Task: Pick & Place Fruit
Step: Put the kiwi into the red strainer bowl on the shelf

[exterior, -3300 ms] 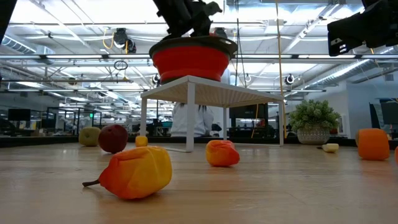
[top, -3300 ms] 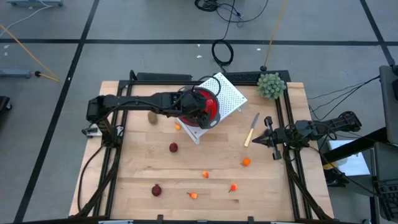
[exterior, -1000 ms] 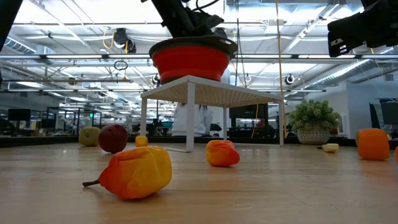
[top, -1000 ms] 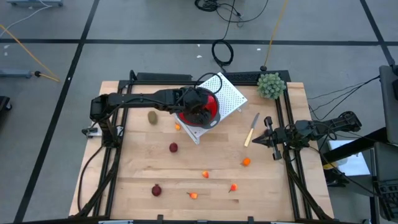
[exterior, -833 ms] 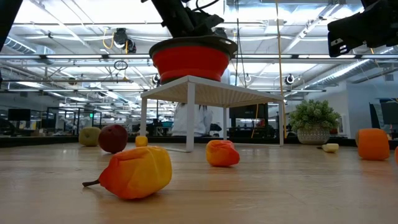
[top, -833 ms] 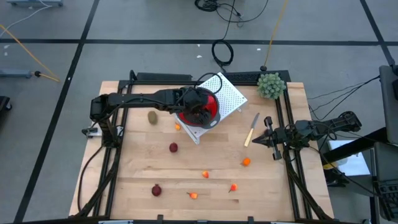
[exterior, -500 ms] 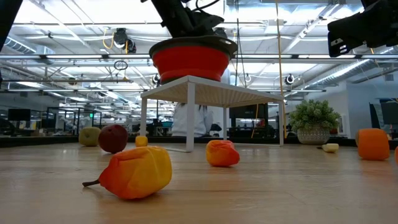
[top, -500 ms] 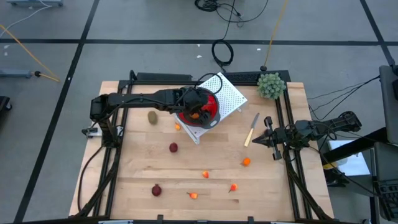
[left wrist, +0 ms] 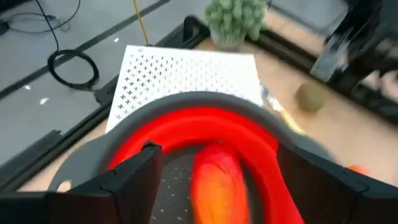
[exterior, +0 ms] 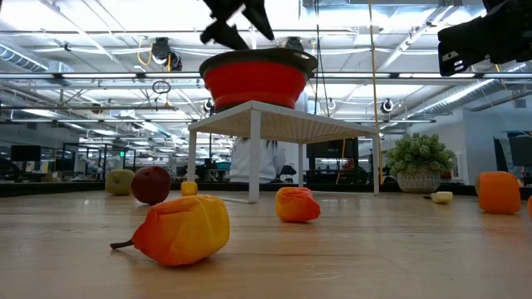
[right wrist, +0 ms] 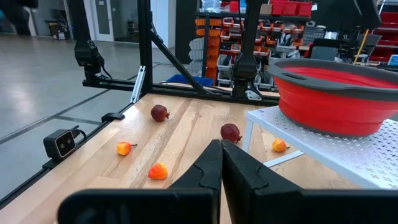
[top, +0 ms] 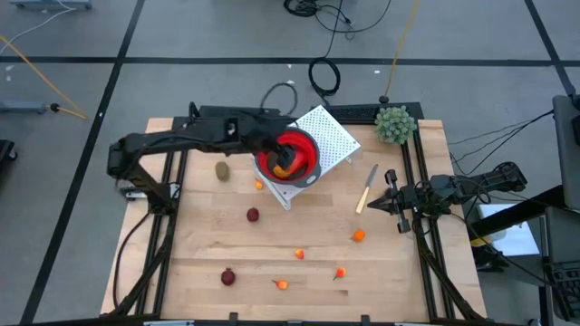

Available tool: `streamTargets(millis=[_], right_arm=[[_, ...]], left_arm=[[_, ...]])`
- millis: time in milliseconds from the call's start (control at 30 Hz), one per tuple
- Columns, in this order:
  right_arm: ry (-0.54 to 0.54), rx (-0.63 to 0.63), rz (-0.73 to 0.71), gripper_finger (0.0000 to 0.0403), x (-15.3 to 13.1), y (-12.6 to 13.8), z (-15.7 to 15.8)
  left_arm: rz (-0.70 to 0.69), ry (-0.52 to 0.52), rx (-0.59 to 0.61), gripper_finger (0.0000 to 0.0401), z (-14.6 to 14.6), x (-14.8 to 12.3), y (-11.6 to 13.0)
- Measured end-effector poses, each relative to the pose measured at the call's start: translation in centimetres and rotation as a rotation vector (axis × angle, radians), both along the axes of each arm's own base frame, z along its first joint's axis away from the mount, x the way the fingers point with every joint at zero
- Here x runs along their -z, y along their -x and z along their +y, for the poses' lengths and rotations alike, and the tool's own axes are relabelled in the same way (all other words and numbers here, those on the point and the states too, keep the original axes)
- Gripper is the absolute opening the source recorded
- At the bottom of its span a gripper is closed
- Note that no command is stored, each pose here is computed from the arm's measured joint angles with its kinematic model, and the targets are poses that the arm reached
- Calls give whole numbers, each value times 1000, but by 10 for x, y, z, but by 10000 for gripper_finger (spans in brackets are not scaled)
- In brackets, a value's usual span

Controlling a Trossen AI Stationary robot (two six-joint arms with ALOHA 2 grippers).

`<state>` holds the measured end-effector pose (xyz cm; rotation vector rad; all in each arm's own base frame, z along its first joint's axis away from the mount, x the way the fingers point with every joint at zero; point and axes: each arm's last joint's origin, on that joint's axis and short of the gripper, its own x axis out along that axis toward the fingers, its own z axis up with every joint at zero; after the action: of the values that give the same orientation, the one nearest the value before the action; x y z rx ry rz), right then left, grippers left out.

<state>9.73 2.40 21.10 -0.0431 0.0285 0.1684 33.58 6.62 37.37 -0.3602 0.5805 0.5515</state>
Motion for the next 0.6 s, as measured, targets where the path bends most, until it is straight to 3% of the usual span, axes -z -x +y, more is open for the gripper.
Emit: streamTargets(millis=[333,500,600], right_arm=[[0,0,0,0,0,0,0],[0,0,1,0,0,0,0],[0,0,1,0,0,0,0]], left_arm=[[-98,233,-94,265,-39,-37,56],[6,348,-185,237,-52,-33,82],[119,420,-312,222,-54,-26,99]])
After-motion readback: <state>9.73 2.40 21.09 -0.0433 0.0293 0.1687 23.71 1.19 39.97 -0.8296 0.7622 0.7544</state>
